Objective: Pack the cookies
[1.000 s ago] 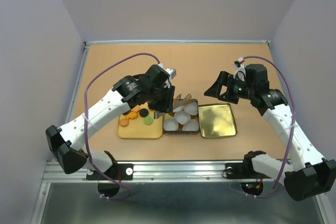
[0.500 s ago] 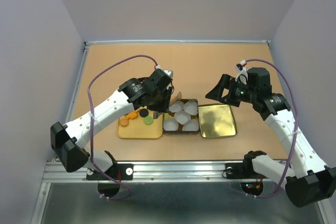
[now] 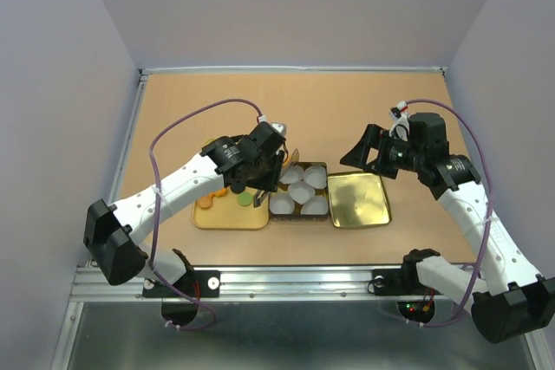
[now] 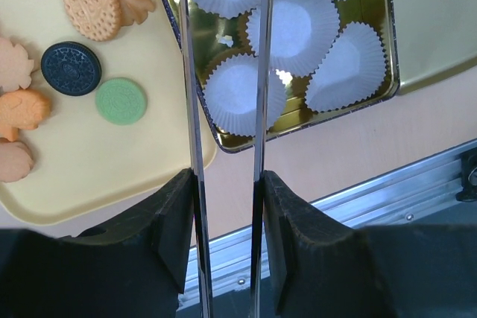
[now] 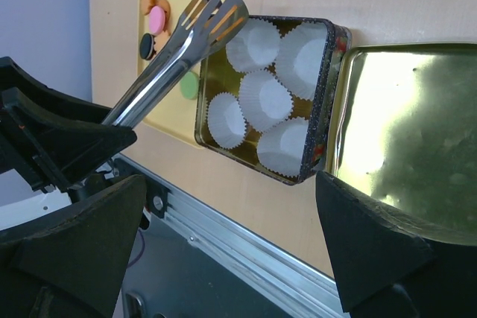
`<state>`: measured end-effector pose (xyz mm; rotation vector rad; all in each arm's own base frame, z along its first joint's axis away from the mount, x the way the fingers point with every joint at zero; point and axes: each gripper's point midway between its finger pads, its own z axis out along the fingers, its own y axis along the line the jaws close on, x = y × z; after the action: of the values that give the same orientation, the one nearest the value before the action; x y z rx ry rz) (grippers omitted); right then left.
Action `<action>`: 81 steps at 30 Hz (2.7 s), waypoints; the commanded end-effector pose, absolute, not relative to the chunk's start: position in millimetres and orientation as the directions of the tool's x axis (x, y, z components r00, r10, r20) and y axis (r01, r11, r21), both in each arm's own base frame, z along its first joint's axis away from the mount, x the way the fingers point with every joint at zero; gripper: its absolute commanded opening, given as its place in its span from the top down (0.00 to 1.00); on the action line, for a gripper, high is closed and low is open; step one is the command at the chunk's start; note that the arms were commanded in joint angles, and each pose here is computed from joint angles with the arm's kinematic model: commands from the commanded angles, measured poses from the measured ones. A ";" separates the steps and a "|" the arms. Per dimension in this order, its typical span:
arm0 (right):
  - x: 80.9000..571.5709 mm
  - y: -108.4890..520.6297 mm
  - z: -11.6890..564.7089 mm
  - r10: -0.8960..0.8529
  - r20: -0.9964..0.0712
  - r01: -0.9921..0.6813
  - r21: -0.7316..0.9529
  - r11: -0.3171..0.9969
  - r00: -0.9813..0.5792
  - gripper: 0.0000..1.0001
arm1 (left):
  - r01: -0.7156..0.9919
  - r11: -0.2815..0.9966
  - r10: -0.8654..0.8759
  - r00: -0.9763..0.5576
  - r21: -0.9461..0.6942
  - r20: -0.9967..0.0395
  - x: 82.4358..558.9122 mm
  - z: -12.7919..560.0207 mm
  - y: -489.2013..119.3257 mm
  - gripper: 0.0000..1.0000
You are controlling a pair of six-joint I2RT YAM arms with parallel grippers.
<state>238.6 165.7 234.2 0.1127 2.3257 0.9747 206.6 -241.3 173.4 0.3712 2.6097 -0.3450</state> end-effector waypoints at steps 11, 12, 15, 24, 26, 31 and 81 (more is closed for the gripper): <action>231.3 164.3 236.9 0.292 -0.518 -0.163 0.664 0.730 -0.804 0.00 | 0.320 0.921 0.159 -0.832 -0.224 -0.532 198.8 185.3 -240.3 0.39; 230.6 164.1 236.8 0.292 -0.518 -0.163 0.664 0.730 -0.804 0.00 | 0.319 0.921 0.157 -0.831 -0.225 -0.533 198.9 186.6 -240.5 0.39; 229.9 163.4 235.9 0.293 -0.519 -0.161 0.663 0.731 -0.803 0.00 | 0.316 0.919 0.145 -0.828 -0.236 -0.541 199.6 191.8 -241.6 0.39; 228.8 162.7 236.2 0.296 -0.522 -0.162 0.662 0.732 -0.800 0.00 | 0.287 0.938 0.120 -0.796 -0.195 -0.593 213.0 236.8 -232.4 0.38; 228.8 162.7 236.1 0.294 -0.523 -0.163 0.661 0.732 -0.800 0.00 | 0.263 0.951 0.114 -0.786 -0.162 -0.608 219.9 245.8 -225.3 0.38; 229.7 162.1 235.0 0.293 -0.524 -0.161 0.658 0.736 -0.799 0.00 | 0.203 0.970 0.086 -0.802 -0.134 -0.591 224.7 240.8 -195.5 0.38; 252.8 187.1 290.2 0.433 -0.283 0.046 0.791 0.610 -0.856 0.00 | 0.094 0.977 0.008 -0.912 -0.190 -0.409 239.8 153.0 -168.9 0.64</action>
<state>266.9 179.2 239.4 0.4268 2.4994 1.0293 221.4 -159.6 130.4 0.1221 2.7708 -0.2558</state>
